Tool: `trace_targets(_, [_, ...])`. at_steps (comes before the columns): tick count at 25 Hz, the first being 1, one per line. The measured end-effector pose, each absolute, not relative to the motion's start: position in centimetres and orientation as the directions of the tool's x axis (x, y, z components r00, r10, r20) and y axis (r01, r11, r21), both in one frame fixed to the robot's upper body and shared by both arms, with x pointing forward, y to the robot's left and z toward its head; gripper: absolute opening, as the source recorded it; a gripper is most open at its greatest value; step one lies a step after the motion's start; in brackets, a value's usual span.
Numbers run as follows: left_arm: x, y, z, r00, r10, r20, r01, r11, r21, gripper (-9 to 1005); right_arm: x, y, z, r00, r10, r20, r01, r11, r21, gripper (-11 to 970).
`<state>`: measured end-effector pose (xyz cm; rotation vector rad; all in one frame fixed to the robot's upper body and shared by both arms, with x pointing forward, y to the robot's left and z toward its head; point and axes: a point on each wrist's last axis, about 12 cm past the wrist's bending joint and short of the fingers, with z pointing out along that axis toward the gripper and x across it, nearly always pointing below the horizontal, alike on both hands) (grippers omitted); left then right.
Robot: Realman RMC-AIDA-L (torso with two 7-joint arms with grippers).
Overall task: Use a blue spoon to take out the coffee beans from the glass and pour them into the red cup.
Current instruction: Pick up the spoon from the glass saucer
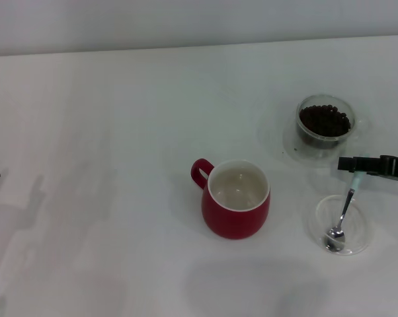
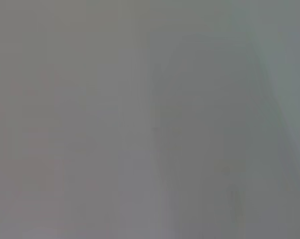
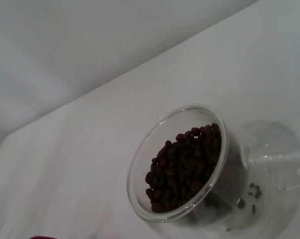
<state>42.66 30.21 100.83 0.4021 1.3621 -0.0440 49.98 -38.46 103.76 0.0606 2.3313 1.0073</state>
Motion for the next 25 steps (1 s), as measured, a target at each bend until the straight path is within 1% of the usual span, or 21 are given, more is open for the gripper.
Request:
trace_targets(1, [42.66, 30.21, 100.83, 0.217, 0.2, -0.955, 0.261, 0.931, 0.255, 653, 49.98, -38.42, 103.74, -0.824, 0.265, -0.501, -0.184, 0.711, 0.678, 646])
trace_targets(6, [42.8, 30.3, 100.83, 0.217, 0.209, -0.954, 0.266, 0.927, 0.263, 653, 49.93, -38.31, 103.67, -0.825, 0.266, -0.499, -0.184, 0.709, 0.681, 436])
trace_targets(25, [43.45, 30.28, 100.88, 0.214, 0.219, -0.952, 0.268, 0.924, 0.273, 653, 50.13, -38.45, 103.91, -0.818, 0.277, -0.503, -0.182, 0.706, 0.685, 363])
